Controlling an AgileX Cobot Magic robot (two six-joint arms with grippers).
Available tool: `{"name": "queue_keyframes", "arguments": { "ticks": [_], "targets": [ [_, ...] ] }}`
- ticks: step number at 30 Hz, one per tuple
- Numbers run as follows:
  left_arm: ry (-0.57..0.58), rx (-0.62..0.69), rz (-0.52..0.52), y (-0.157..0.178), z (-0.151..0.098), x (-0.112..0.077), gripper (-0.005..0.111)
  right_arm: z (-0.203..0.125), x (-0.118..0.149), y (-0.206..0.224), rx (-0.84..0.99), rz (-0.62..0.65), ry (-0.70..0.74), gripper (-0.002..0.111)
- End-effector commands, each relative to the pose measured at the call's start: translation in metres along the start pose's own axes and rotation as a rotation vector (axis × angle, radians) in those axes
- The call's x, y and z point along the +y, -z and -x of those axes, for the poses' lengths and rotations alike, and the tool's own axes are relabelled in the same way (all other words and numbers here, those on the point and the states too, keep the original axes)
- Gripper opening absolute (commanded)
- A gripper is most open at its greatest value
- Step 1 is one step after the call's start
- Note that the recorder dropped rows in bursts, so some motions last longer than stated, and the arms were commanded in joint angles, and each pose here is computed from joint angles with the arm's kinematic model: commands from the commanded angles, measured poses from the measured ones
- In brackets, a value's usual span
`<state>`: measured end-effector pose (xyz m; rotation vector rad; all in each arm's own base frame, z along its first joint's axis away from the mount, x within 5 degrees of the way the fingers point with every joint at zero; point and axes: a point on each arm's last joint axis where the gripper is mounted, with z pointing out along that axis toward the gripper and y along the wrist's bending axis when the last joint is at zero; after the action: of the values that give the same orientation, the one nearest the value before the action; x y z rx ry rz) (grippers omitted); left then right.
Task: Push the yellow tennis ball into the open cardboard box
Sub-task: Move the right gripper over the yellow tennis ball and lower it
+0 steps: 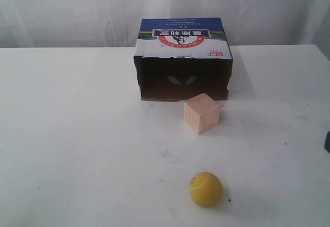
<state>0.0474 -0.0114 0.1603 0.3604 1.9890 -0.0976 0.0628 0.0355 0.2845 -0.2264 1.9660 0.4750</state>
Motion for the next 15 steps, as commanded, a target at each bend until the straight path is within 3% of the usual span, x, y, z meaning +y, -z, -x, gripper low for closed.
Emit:
{"name": "queue_keyframes", "arguments": {
  "ticks": [1, 7, 15],
  "targets": [
    [-0.006, 0.016, -0.004, 0.000, -0.003, 0.000, 0.000, 0.000, 0.004, -0.023, 0.125, 0.071, 0.020, 0.000],
    [-0.006, 0.016, -0.004, 0.000, -0.003, 0.000, 0.000, -0.006, 0.012, -0.086, 0.283, 0.122, 0.098, 0.000],
    [-0.006, 0.016, -0.004, 0.000, -0.003, 0.000, 0.000, -0.030, 0.046, -0.157, 0.513, 0.189, 0.191, 0.000]
  ]
}}
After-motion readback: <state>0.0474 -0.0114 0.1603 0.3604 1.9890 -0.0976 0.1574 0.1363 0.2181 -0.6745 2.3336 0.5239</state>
